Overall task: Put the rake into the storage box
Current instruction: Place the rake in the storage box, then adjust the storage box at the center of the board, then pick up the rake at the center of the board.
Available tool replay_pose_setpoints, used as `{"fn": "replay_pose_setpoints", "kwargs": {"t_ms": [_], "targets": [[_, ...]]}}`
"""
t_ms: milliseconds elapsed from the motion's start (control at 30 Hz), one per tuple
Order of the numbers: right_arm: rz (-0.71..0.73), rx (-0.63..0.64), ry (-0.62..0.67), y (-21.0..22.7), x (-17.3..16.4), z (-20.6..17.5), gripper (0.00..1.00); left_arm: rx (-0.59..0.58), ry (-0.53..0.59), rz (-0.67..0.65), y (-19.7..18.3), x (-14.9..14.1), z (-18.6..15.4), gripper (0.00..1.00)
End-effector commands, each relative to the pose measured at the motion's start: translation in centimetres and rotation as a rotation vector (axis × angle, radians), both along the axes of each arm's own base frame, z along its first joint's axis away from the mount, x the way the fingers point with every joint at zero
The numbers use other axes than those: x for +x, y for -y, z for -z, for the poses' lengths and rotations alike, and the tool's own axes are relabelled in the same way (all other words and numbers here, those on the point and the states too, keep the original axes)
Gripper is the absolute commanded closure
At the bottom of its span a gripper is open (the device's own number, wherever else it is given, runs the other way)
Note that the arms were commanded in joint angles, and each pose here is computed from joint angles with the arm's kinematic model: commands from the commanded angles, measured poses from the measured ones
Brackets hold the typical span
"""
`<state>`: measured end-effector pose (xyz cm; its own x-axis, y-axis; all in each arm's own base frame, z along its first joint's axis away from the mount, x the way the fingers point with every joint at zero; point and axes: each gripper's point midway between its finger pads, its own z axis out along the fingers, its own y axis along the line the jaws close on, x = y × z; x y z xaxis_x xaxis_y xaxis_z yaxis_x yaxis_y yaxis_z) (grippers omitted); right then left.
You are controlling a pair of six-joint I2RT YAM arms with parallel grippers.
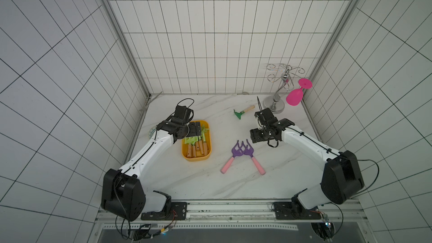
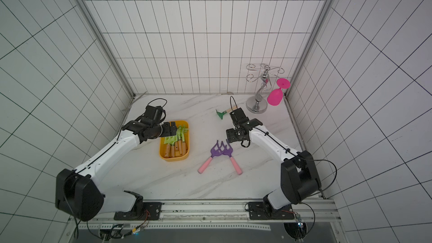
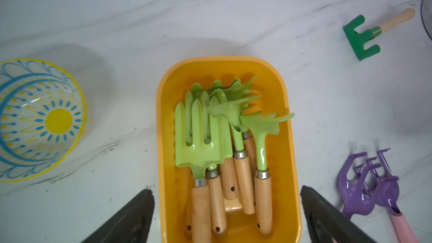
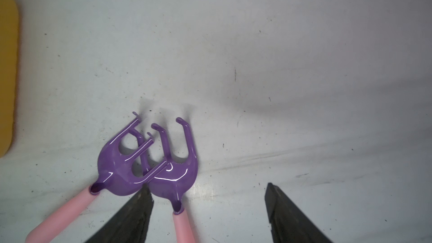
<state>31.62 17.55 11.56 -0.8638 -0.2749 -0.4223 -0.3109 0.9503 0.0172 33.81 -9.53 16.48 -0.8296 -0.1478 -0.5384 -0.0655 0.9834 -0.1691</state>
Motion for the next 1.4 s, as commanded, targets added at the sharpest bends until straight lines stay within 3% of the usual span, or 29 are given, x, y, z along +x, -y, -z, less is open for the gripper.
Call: {"fn": "replay_pose_setpoints", "kwargs": {"t_ms": [0, 167, 367, 467, 633, 733, 933, 1133, 1233, 1367], "targets": [[0.044, -0.017, -0.054, 0.7, 1.3, 0.4, 0.22, 0.117, -0.075, -0.09, -3.1, -0.7, 3.0, 0.01], [0.048, -0.077, -0.183, 0.9, 0.6, 2.0, 0.24, 0.16, -0.261, -0.095, -3.7, -1.3, 6.8, 0.05], [0.079, -0.018, -0.325, 1.2, -4.3, 3.7, 0.27, 0.123, -0.319, -0.081, -3.2, -0.8, 9.2, 0.14], [0.082, -0.012, -0.383, 1.1, -6.4, 4.3, 0.29, 0.081, -0.32, -0.065, -2.6, -0.2, 9.2, 0.26], [0.056, -0.095, -0.394, 1.2, -8.6, 5.1, 0.29, 0.032, -0.314, -0.055, -1.5, 1.3, 9.6, 0.66], [0.052, -0.13, -0.409, 1.4, -9.4, 6.0, 0.29, 0.031, -0.342, -0.053, -1.1, 2.2, 10.1, 0.75], [0.042, -0.189, -0.44, 1.8, -10.8, 7.5, 0.31, 0.009, -0.324, -0.066, -0.6, 3.6, 9.7, 0.8], [0.07, -0.237, -0.462, 2.6, -11.0, 9.0, 0.38, -0.002, -0.291, -0.073, -0.4, 5.0, 8.7, 0.78], [0.073, -0.247, -0.487, 2.5, -11.2, 9.6, 0.42, -0.02, -0.279, -0.069, -0.2, 4.9, 8.0, 0.71], [0.062, -0.247, -0.512, 2.1, -11.6, 10.0, 0.46, -0.044, -0.22, -0.073, -0.3, 4.1, 6.0, 0.5]]}}
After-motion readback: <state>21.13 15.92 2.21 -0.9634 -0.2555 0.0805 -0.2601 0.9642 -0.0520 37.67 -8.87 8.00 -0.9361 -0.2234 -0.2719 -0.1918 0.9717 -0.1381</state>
